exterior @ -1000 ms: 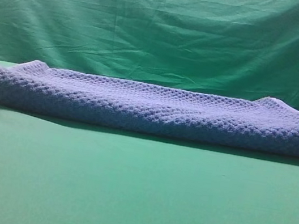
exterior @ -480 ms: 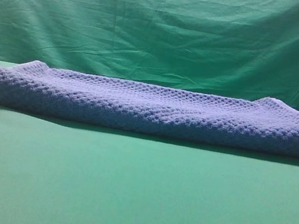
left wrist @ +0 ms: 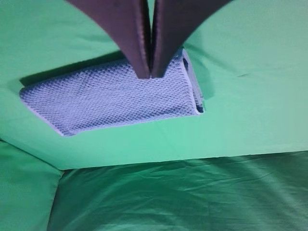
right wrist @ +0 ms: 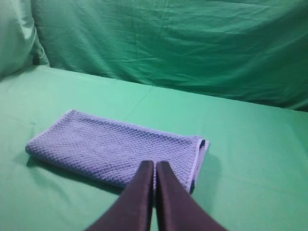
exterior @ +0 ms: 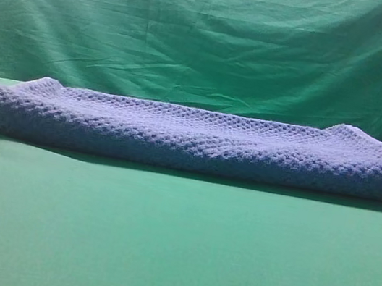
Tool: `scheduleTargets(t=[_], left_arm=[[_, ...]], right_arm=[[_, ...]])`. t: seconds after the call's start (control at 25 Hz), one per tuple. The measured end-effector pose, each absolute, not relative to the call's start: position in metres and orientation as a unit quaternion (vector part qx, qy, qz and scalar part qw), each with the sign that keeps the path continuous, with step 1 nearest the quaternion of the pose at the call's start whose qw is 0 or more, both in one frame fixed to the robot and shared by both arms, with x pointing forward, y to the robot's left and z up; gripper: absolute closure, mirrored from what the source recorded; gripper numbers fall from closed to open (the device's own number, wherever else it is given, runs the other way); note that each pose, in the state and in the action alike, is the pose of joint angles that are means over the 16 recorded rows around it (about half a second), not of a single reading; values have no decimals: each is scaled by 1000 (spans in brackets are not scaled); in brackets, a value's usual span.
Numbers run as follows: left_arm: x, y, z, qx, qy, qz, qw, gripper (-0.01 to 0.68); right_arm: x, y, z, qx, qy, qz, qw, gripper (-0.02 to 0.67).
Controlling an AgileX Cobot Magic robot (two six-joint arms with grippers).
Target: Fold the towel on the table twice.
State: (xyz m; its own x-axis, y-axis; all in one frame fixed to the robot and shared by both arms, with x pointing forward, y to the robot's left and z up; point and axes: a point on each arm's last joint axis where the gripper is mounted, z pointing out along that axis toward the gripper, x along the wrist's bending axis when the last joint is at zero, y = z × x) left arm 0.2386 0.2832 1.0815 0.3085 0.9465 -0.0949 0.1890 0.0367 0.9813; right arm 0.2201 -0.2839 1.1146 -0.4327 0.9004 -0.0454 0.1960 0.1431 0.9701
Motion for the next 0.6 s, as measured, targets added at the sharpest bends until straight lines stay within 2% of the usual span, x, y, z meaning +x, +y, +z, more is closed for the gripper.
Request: scheduleTargets(t=[0.32, 0.6], left_arm=[[262, 288, 1041, 593, 483, 386, 516, 673], [274, 291, 1019, 594, 482, 412, 495, 673]], right_arm=[[246, -280, 1075, 419, 657, 519, 351, 649], [267, -278, 1041, 435, 644, 519, 356, 649]])
